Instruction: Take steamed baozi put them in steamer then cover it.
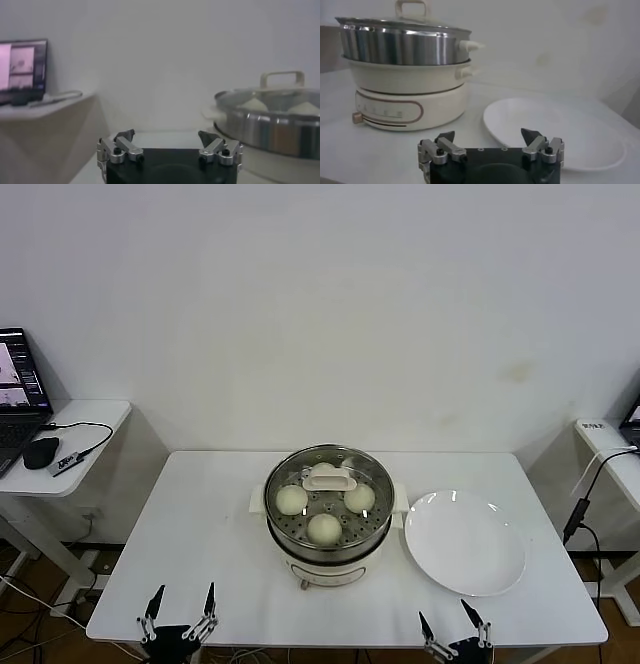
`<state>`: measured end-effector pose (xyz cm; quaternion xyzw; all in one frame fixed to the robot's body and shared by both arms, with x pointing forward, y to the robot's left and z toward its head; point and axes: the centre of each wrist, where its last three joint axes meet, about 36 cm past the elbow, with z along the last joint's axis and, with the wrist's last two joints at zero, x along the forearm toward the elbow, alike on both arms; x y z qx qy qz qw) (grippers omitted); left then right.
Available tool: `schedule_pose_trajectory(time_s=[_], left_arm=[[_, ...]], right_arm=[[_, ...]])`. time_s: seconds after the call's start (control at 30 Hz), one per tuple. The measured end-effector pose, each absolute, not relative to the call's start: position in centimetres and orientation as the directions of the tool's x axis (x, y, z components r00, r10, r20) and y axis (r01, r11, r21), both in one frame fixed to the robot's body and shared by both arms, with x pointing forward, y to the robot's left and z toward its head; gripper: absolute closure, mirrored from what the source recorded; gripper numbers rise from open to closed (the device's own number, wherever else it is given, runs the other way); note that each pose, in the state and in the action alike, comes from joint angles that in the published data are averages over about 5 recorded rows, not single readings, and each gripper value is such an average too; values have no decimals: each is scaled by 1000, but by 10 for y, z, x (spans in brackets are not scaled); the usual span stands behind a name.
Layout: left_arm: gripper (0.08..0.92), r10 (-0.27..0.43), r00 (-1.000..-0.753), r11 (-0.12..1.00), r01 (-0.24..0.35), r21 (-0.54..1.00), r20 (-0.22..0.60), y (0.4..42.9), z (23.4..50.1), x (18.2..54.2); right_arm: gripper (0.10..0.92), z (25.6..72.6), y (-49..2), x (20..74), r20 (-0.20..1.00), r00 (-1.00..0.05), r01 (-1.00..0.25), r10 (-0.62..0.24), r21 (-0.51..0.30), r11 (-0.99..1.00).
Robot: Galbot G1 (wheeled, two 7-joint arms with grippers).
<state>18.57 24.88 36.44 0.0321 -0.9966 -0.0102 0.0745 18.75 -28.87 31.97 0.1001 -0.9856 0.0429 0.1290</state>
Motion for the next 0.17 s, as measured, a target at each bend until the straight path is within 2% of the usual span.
schedule_pose_trajectory(time_s=[0.17], left_arm=[[177, -68, -985, 998, -65, 26, 161, 251, 359, 178]], right_arm=[[200, 322, -286, 186, 274, -942, -216, -194, -52, 975]])
